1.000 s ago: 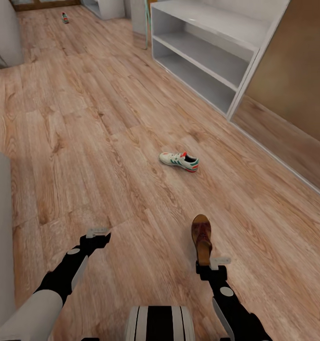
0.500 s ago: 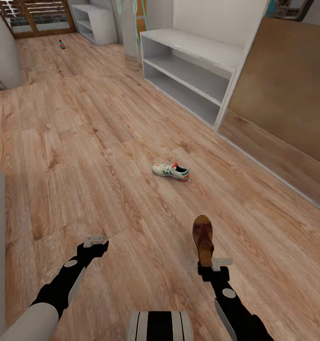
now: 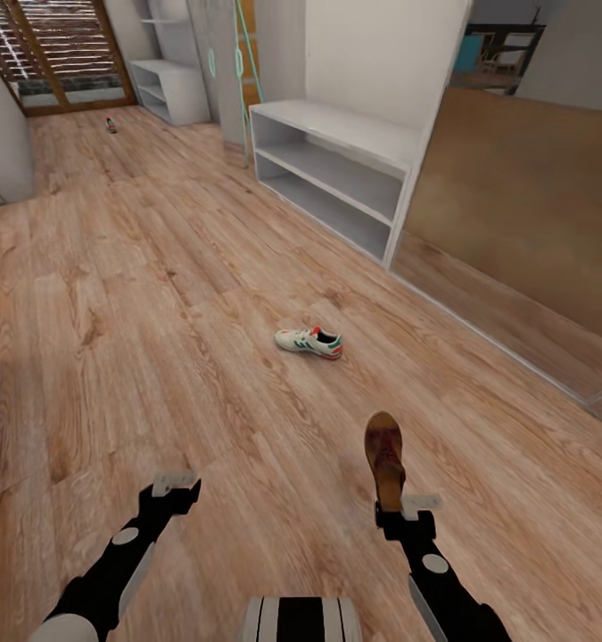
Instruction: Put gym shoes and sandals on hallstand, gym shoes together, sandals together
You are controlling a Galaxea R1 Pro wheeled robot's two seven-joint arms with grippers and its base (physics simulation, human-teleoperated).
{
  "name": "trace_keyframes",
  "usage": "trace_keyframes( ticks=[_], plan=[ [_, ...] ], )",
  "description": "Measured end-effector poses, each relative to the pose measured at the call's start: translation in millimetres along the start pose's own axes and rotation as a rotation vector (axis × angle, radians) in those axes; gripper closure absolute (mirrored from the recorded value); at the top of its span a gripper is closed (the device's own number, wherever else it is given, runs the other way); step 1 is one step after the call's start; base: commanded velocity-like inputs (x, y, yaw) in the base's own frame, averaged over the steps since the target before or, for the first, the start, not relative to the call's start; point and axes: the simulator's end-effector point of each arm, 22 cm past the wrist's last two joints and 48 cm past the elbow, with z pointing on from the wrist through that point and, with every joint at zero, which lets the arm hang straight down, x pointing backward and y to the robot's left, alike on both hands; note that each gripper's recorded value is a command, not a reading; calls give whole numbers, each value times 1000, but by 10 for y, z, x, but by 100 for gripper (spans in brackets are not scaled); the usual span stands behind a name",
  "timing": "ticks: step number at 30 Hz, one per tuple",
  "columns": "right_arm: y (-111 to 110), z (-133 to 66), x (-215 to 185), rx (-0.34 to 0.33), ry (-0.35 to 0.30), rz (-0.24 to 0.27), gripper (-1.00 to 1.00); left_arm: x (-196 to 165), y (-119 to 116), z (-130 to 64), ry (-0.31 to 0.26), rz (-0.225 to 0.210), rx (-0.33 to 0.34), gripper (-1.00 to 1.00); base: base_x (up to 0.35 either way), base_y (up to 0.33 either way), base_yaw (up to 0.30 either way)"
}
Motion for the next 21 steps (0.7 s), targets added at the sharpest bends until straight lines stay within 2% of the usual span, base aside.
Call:
trace_keyframes(
  ticks=[4, 5, 7, 8, 10, 12, 21],
  plan=[
    [-76, -143, 263, 6, 2, -8, 100, 304, 55, -223, -1, 1, -12, -100, 0, 0, -57],
    [-126, -190, 461, 11, 13, -11, 100, 421, 126, -331, -22, -4, -32, -100, 0, 0, -14],
    [-148, -232, 552, 12, 8, -14, 100, 468, 219, -422, -40, -16, -59, -100, 0, 0, -7],
    [-218, -300, 765, 19, -5, -16, 100, 692, 441, -582, -33, -52, -117, -100, 0, 0, -2],
    [-315, -458, 1204, 27, 27, -24, 100, 1100, 598, -854, -15, -66, -157, -100, 0, 0, 0],
    [-316, -526, 1256, 24, 8, -26, 100, 1223, 648, -969, -17, -70, -171, -100, 0, 0, 0],
    [-373, -604, 1024, 32, -80, -17, 100, 1170, 793, -1121, -54, -103, -204, -100, 0, 0, 0]
  ],
)
